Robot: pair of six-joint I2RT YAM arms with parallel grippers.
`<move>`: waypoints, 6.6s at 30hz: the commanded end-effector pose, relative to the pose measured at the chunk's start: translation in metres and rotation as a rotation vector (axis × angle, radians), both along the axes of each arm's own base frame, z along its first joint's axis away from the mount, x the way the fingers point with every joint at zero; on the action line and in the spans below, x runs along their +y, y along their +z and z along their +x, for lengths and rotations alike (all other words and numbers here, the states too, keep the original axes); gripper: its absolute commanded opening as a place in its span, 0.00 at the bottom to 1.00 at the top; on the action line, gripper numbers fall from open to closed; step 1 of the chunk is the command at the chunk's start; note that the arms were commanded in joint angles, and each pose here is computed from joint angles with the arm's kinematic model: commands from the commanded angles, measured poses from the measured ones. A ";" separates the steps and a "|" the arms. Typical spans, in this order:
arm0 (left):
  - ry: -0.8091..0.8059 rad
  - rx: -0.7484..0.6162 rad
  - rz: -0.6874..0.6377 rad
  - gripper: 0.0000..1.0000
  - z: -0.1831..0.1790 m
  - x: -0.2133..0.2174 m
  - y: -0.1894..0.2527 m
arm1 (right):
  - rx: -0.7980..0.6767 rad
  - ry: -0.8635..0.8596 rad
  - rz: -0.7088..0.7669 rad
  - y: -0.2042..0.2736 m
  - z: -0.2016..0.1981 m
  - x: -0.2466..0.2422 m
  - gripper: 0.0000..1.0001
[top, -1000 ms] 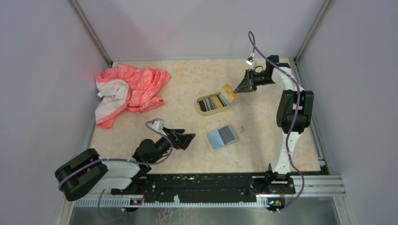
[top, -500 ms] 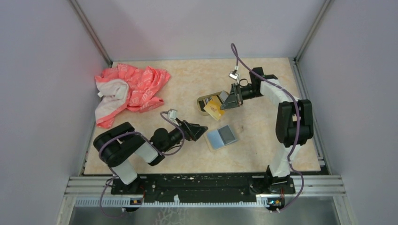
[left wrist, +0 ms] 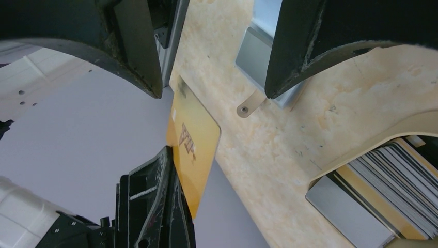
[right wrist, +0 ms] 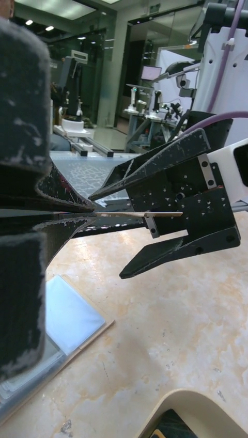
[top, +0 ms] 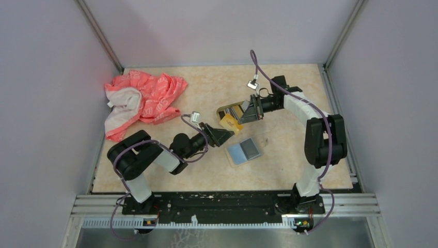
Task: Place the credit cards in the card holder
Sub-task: Insert the credit card into the card slot.
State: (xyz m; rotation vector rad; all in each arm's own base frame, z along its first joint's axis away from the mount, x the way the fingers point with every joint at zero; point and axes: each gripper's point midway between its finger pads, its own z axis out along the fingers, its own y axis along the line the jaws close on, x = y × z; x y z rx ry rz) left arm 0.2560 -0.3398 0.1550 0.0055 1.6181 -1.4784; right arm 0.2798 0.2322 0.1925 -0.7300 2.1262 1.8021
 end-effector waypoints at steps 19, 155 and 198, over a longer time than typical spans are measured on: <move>-0.116 -0.225 -0.214 0.00 -0.015 0.019 0.080 | -0.305 0.129 -0.046 0.010 -0.024 0.008 0.51; -0.481 0.219 0.016 0.00 -0.049 -0.019 -0.067 | -0.574 0.136 -0.849 -0.148 0.004 -0.081 0.52; -0.400 0.382 0.149 0.00 -0.038 -0.013 -0.109 | -0.556 0.139 -0.849 -0.149 0.003 -0.081 0.48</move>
